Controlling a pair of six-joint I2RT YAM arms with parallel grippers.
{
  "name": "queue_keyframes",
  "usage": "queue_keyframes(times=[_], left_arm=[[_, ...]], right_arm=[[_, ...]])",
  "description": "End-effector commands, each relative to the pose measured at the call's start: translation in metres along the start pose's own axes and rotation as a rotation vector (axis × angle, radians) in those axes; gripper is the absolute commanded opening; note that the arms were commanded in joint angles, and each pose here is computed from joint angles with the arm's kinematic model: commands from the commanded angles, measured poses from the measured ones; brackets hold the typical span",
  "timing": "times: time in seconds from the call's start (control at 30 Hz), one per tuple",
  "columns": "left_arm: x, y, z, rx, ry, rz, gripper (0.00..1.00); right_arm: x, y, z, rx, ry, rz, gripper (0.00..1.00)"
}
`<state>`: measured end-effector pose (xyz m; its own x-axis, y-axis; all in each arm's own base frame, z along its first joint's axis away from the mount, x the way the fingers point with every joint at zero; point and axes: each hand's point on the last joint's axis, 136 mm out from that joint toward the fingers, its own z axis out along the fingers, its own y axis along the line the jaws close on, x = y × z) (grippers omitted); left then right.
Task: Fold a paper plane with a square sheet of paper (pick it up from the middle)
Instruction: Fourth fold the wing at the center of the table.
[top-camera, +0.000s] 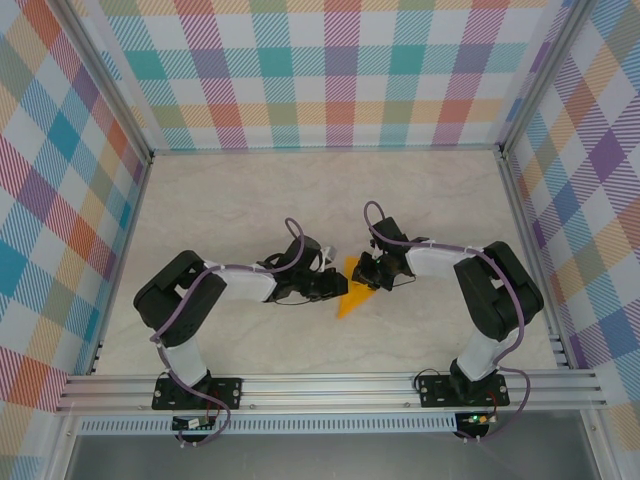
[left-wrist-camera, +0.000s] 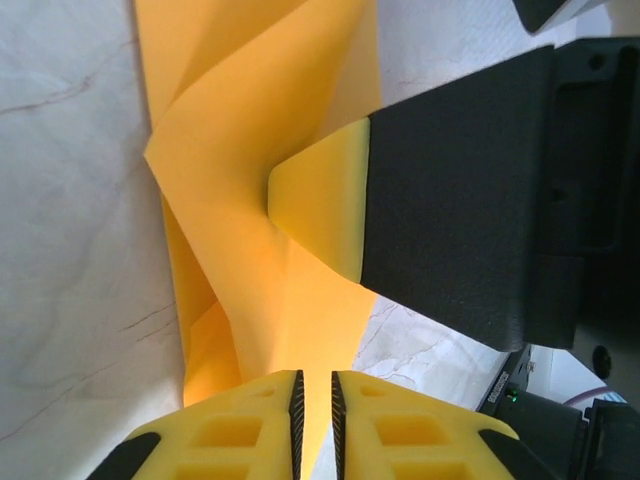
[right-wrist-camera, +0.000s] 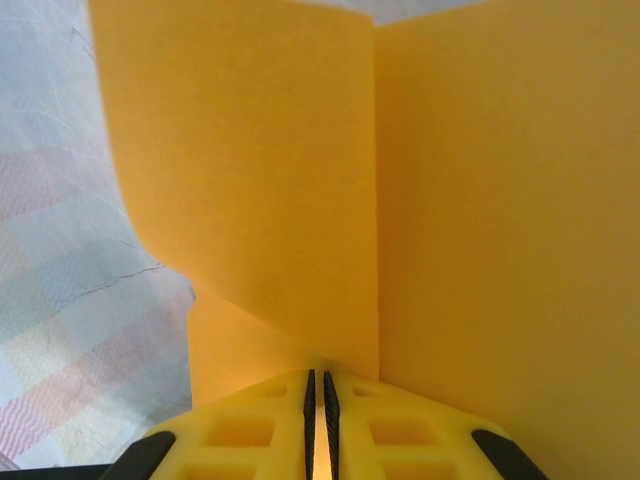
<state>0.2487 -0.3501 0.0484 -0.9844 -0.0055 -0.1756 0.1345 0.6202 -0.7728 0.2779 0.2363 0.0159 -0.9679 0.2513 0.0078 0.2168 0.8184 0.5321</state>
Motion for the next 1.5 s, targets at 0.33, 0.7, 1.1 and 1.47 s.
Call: queue_keyframes(times=[0.33,0.7,1.1,1.47], left_arm=[[0.007,0.021,0.011,-0.064,0.022,-0.012,0.09],[0.006,0.027,0.013,-0.091,0.024,0.005,0.03],[0.010,0.036,0.016,-0.123,0.044,0.001,0.00],[0.011,0.040,0.015,-0.148,0.048,0.000,0.00]], right_arm=[[0.002,-0.002,-0.013,0.022,-0.007,0.021,0.16],[0.002,0.015,-0.025,-0.062,-0.029,-0.027,0.16],[0.012,0.015,0.000,-0.100,0.061,-0.047,0.08],[0.012,-0.023,0.008,0.048,0.030,-0.039,0.06]])
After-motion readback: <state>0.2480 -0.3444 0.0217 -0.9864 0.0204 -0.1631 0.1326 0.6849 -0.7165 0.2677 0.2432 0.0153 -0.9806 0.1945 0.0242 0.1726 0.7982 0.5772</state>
